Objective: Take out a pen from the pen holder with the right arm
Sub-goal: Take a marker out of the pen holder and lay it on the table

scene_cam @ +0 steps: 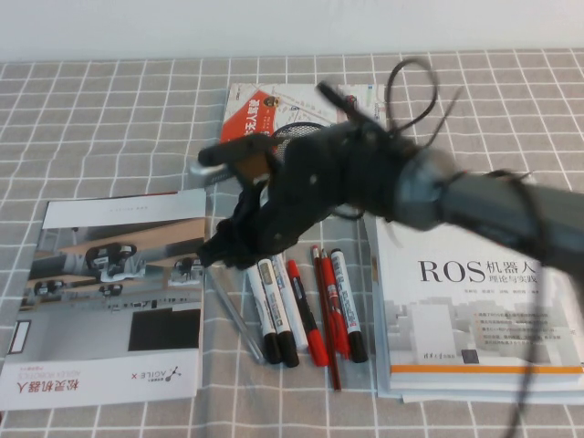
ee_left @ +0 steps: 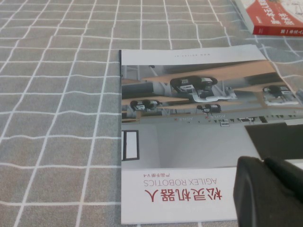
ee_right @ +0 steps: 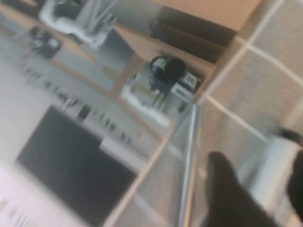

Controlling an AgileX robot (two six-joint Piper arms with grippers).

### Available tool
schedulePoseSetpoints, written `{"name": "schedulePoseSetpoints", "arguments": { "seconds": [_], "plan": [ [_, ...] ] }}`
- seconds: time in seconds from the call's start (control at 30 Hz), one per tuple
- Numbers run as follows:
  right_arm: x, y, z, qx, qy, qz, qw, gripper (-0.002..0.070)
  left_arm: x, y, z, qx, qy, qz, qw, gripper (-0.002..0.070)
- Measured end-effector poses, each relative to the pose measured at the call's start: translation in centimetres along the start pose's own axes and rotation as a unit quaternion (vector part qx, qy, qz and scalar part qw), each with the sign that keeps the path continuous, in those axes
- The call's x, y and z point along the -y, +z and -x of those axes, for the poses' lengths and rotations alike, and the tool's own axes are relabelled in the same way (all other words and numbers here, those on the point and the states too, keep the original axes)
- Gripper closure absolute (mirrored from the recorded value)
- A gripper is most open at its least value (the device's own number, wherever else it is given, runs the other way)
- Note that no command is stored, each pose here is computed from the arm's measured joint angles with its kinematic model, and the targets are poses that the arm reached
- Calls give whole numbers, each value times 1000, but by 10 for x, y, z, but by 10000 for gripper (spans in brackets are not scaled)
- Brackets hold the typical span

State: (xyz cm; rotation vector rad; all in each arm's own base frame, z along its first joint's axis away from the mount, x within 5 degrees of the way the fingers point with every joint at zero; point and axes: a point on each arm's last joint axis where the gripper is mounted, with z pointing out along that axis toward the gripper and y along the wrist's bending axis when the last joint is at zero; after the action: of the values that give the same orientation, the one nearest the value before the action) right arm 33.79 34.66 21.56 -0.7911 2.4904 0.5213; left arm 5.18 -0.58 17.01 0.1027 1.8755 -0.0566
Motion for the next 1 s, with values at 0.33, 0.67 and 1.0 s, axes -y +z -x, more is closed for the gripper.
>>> {"name": "schedulePoseSetpoints", "arguments": {
  "seconds": [0.33, 0.67, 1.0],
  "plan": [
    [-7, -135, -31, 35, -35, -12, 999, 679, 0, 0, 0, 0, 0, 0, 1000, 678],
    [-1, -233, -112, 75, -52, -15, 996, 688, 0, 0, 0, 0, 0, 0, 1000, 678],
    [5, -253, -155, -3, -57, -26, 998, 688, 0, 0, 0, 0, 0, 0, 1000, 678]
  ]
}}
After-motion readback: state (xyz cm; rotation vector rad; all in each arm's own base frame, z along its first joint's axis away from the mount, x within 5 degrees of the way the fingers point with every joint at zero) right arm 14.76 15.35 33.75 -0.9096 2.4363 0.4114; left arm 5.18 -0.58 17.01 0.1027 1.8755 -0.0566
